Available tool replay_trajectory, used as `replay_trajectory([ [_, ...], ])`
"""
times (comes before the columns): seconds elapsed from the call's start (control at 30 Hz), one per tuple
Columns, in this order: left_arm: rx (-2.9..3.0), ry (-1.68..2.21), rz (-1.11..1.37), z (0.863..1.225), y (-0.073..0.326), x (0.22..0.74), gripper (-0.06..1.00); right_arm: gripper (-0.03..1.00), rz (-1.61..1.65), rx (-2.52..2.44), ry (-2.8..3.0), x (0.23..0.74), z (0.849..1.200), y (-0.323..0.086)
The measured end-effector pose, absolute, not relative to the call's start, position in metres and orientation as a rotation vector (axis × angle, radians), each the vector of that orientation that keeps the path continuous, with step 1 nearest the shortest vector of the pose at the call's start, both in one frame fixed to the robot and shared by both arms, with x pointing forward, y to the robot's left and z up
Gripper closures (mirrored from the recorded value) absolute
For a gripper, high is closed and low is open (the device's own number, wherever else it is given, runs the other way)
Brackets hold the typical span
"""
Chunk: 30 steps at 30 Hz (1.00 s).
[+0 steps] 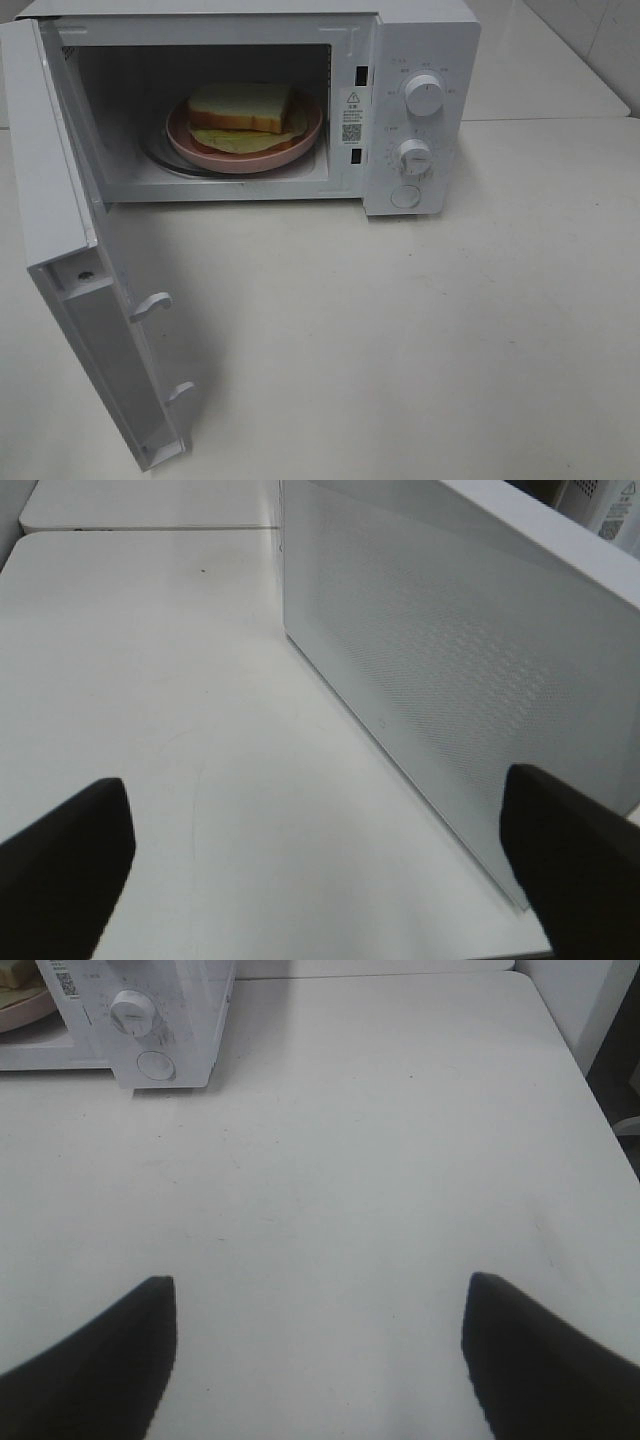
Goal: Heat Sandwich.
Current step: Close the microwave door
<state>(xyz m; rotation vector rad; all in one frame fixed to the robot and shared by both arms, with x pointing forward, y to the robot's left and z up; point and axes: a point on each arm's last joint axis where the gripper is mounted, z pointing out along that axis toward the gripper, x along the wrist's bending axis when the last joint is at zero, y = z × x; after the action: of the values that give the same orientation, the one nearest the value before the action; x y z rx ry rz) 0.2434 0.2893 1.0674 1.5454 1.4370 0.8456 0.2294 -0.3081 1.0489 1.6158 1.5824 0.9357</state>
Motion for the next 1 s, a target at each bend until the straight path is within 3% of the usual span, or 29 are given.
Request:
replay_trajectory([
  [0.17, 1.544, 1.452, 0.841, 1.071, 0.290, 0.256, 0.13, 0.21, 0.936, 1.616, 1.582, 0.229, 1.049, -0.308],
  [0.33, 1.543, 1.479, 0.830, 1.075, 0.291, 0.279, 0.38, 0.21, 0.936, 1.616, 1.582, 0.229, 1.049, -0.308],
  [0.4, 1.545, 1.490, 0.825, 1.076, 0.291, 0.287, 0.43, 0.21, 0.936, 1.616, 1.582, 0.229, 1.049, -0.308],
  [0.43, 1.550, 1.498, 0.822, 1.076, 0.291, 0.292, 0.54, 0.21, 0.936, 1.616, 1.582, 0.229, 1.049, -0.308],
  [0.5, 1.556, 1.508, 0.814, 1.075, 0.291, 0.296, 0.59, 0.21, 0.936, 1.616, 1.582, 0.229, 1.049, -0.308],
  [0.57, 1.572, 1.531, 0.809, 1.074, 0.292, 0.308, 0.80, 0.21, 0.936, 1.616, 1.582, 0.229, 1.049, -0.308],
  [0.6, 1.576, 1.535, 0.817, 1.074, 0.293, 0.312, 0.86, 0.21, 0.936, 1.616, 1.582, 0.229, 1.049, -0.308],
  [0.73, 1.555, 1.522, 0.870, 1.072, 0.295, 0.329, 0.93, 0.21, 0.936, 1.616, 1.582, 0.229, 1.049, -0.308],
  [1.0, 1.481, 1.490, 0.950, 1.048, 0.299, 0.356, 0.94, 0.21, 0.936, 1.616, 1.582, 0.229, 1.049, -0.308],
])
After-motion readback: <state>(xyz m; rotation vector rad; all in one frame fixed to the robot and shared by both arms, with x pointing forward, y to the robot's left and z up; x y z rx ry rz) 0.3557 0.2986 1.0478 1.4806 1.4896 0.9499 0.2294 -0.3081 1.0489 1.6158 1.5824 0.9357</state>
